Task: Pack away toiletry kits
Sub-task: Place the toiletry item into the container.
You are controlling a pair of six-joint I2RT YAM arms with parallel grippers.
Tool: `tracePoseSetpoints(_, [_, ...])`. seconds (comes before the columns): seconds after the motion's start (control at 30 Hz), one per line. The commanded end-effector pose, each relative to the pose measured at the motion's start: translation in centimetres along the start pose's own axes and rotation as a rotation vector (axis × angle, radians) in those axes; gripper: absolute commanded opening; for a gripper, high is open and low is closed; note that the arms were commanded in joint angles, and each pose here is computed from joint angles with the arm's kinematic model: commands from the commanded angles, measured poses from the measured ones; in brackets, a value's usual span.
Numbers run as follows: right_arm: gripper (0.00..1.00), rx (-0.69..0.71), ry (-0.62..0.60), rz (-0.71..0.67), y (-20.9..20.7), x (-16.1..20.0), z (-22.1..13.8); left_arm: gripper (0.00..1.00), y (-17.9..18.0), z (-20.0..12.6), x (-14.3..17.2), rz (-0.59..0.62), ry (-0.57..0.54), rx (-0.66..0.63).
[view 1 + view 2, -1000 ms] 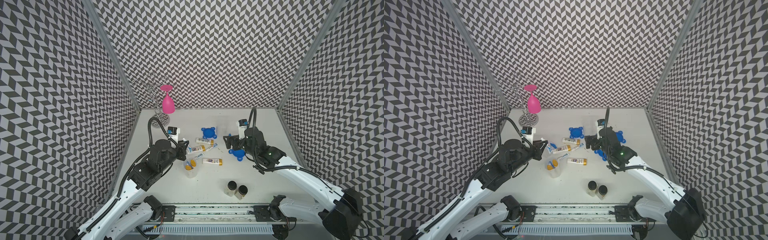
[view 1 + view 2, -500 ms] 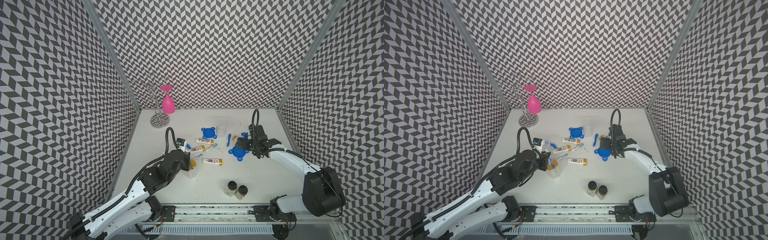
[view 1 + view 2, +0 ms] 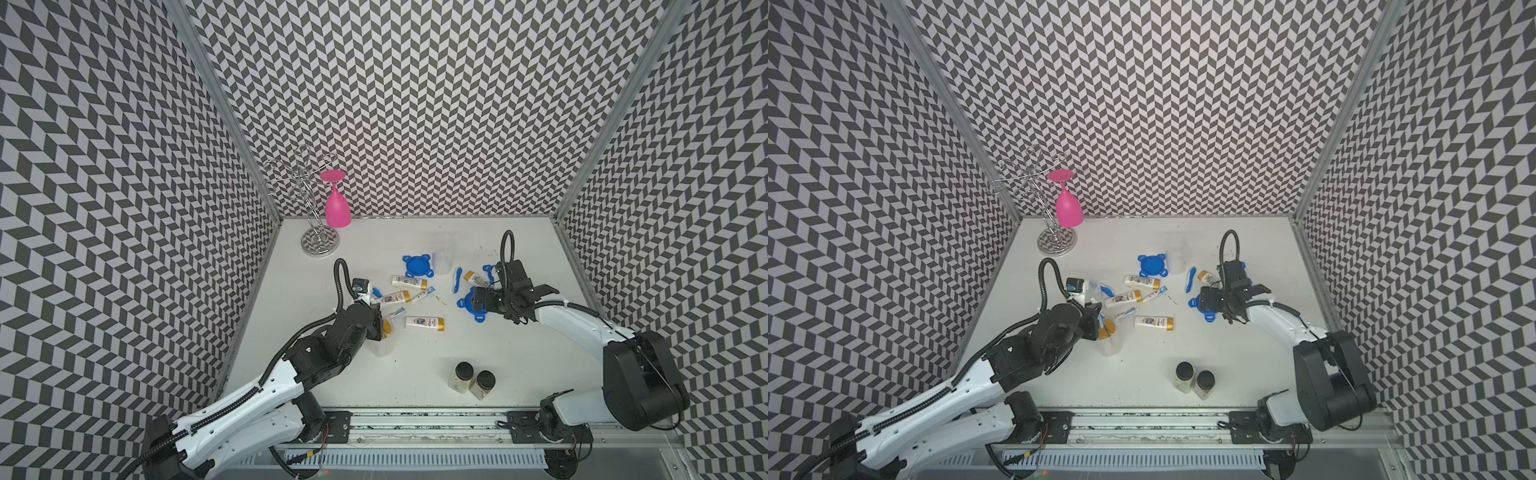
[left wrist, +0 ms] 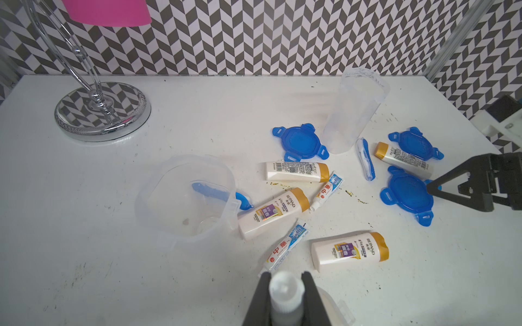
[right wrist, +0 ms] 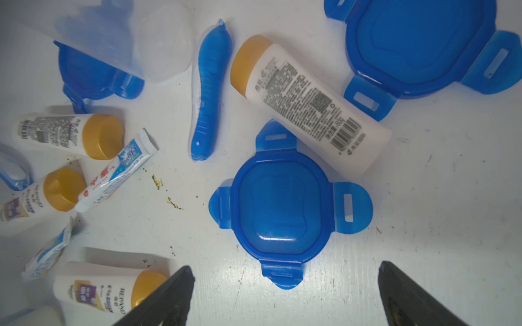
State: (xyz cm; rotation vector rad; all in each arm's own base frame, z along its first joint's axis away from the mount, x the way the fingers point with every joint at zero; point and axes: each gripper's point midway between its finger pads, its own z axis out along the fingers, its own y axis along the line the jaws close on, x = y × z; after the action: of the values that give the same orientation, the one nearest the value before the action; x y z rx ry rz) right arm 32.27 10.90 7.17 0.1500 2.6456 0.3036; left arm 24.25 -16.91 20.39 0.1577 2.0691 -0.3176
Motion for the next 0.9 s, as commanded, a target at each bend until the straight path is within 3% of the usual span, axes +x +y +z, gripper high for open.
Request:
tracePoseSetpoints(0.0, [1.0, -0.024, -0.048, 0.019, 0.4, -0.9, -0.4, 0.0, 0.7, -0.1, 0.4, -0.033, -0.006, -0.033])
tracePoseSetpoints(0.3, [1.0, -0.026, -0.056, 0.022, 0.5, -1.2, -0.5, 0.0, 1.2, -1.5, -1.0, -0.026, -0.029, -0.048])
tracePoseSetpoints(0.87, [1.0, -0.027, -0.076, 0.026, 0.5, -1.7, -0.7, 0.01, 2.0, 0.1, 2.2, 0.053, 0.067, -0.152])
